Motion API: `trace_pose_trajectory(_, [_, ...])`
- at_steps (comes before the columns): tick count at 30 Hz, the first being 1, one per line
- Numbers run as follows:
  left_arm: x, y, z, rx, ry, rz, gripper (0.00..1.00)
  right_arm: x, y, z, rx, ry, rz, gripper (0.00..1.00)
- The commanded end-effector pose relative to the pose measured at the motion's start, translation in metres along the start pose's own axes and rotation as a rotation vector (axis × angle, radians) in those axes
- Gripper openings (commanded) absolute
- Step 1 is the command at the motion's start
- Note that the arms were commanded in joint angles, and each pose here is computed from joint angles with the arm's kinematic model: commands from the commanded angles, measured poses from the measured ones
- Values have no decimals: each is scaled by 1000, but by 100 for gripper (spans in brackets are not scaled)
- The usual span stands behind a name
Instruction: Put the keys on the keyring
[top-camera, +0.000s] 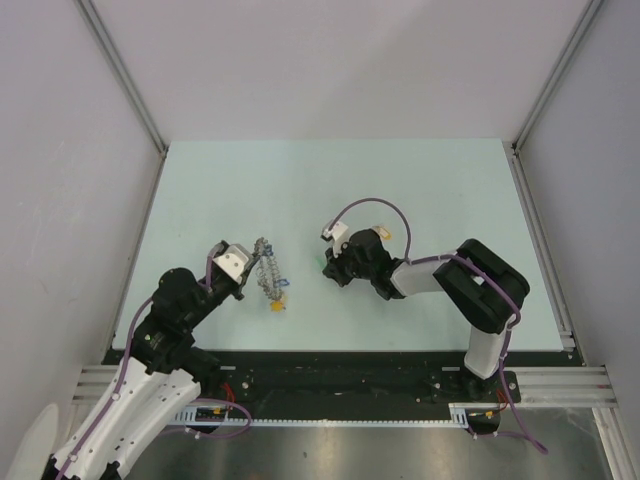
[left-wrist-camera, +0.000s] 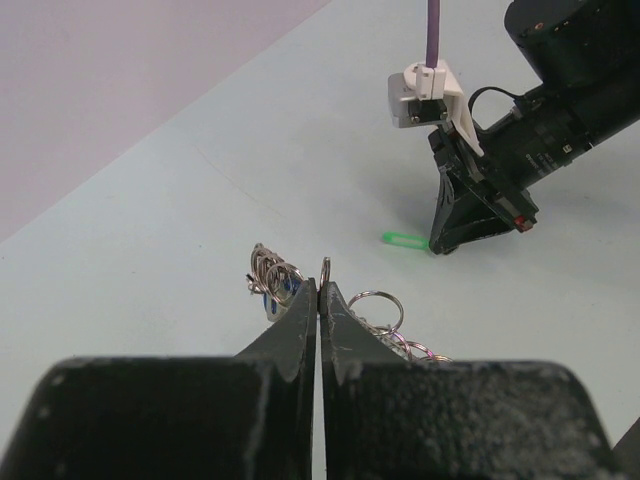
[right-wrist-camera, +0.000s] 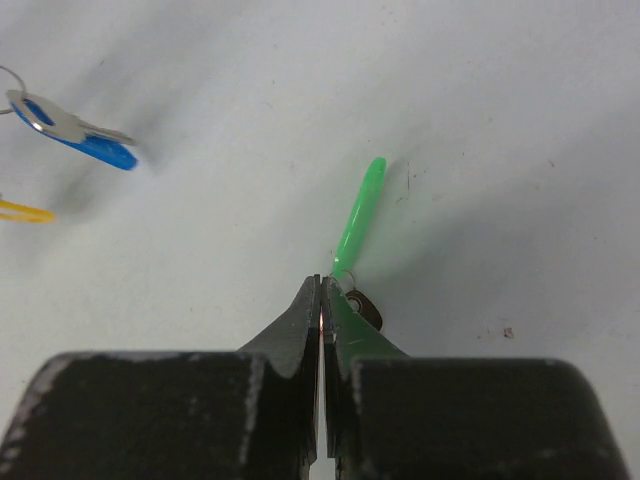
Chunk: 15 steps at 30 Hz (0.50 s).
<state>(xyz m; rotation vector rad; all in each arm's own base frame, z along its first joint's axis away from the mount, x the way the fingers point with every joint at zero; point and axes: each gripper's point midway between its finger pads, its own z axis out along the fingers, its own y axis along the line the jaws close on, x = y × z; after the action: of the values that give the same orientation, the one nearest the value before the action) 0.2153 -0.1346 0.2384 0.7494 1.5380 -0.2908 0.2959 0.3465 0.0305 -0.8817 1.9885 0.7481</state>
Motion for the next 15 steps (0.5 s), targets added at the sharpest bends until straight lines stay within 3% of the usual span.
trace_pose_trajectory(1, [-23,7,-1,-24,-87,-1,0,-19,-9,7,50,-63,-61,1])
trace_pose_trajectory(15, [-25,6,-1,-22,-96,-1,0,-52,5,-14,2,-123,-33,0])
